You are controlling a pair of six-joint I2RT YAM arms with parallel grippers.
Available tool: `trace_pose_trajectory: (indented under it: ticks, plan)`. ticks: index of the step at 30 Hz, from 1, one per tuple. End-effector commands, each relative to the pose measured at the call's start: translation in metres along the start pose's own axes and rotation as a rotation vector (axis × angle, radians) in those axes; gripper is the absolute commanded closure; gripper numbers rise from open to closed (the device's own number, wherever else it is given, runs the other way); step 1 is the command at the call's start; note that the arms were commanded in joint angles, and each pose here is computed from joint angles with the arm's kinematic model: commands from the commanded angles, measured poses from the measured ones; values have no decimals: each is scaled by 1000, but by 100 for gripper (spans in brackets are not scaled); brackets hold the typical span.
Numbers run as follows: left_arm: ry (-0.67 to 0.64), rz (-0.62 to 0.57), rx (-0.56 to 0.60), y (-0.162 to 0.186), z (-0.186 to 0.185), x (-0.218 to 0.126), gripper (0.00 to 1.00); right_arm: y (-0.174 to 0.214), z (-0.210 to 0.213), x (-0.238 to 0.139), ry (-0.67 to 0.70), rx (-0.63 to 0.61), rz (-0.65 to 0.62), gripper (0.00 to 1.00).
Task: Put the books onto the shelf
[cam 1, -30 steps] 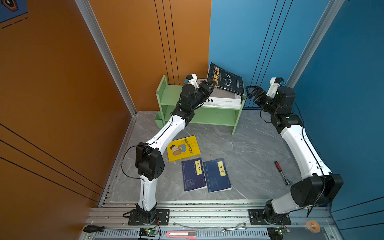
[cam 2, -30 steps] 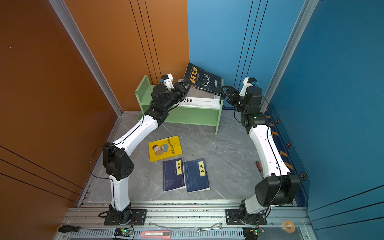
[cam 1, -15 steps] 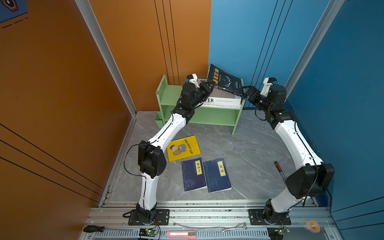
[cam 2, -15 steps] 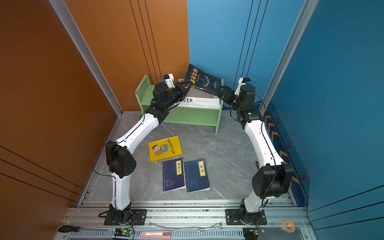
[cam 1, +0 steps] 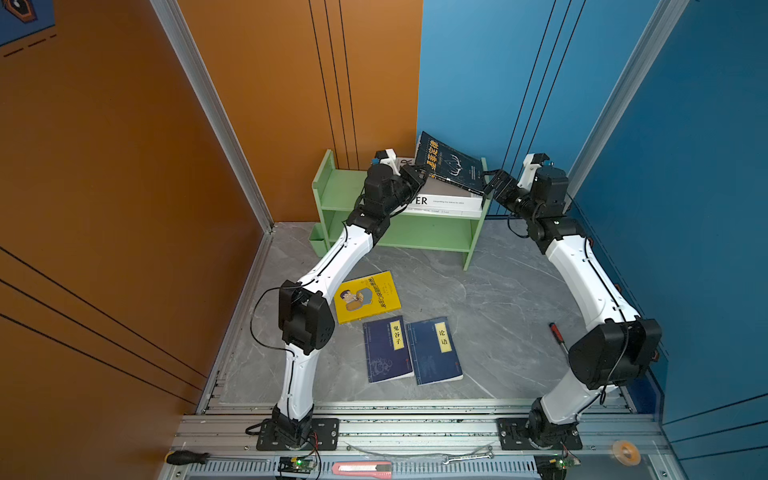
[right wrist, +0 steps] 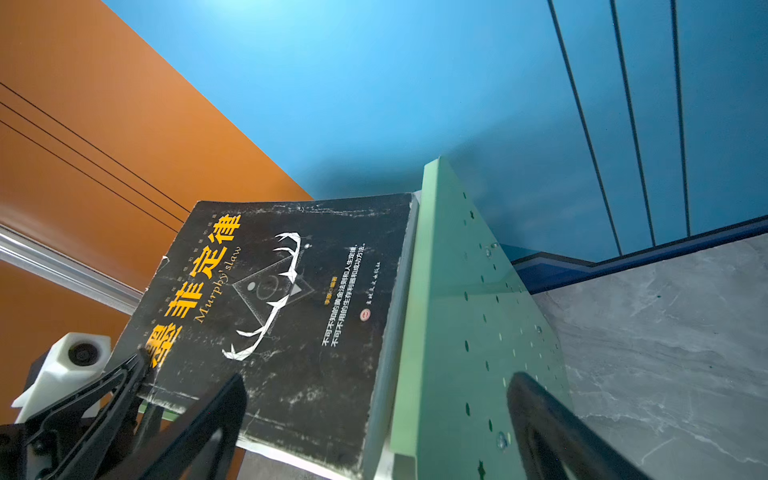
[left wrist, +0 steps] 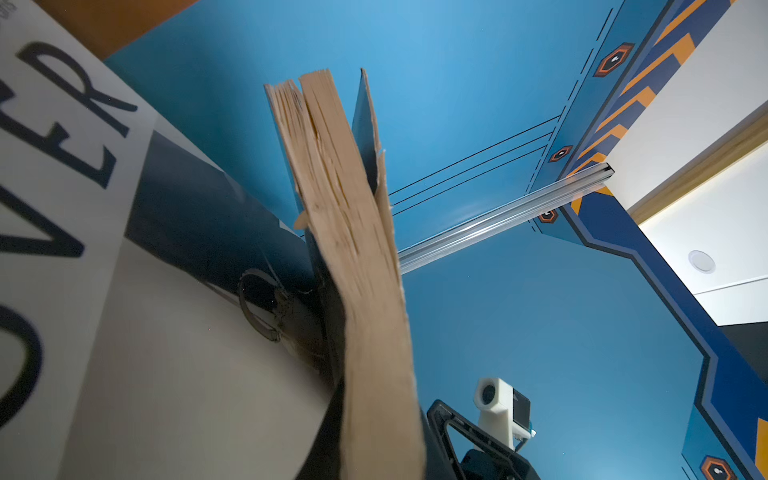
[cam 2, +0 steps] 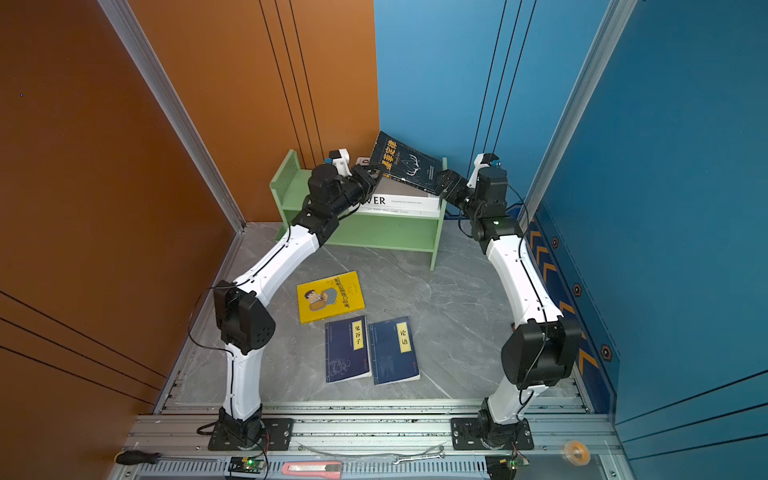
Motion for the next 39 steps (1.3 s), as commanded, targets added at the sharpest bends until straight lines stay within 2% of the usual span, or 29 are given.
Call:
trace_pose_trajectory:
  ticks: [1, 27, 39]
  plan:
    - [113, -31, 47, -9, -44, -5, 100, -1, 5, 4, -7, -15, 6, 0]
    - [63, -31, 17, 4, -30, 0, 100, 23, -3, 21, 25, -25, 66, 0]
    - [49, -58, 8, 4, -31, -12, 100, 35, -17, 25, 74, -29, 97, 1]
Point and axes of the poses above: each gripper's point midway between its finger pads, its own x axis out along the fingers, its own z axis along the line the jaws close on, y = z × x, the point moved 1 cm from there along -x, back along the fingers, and after that the axes turned 1 degree about -x, right-handed, at the moved point
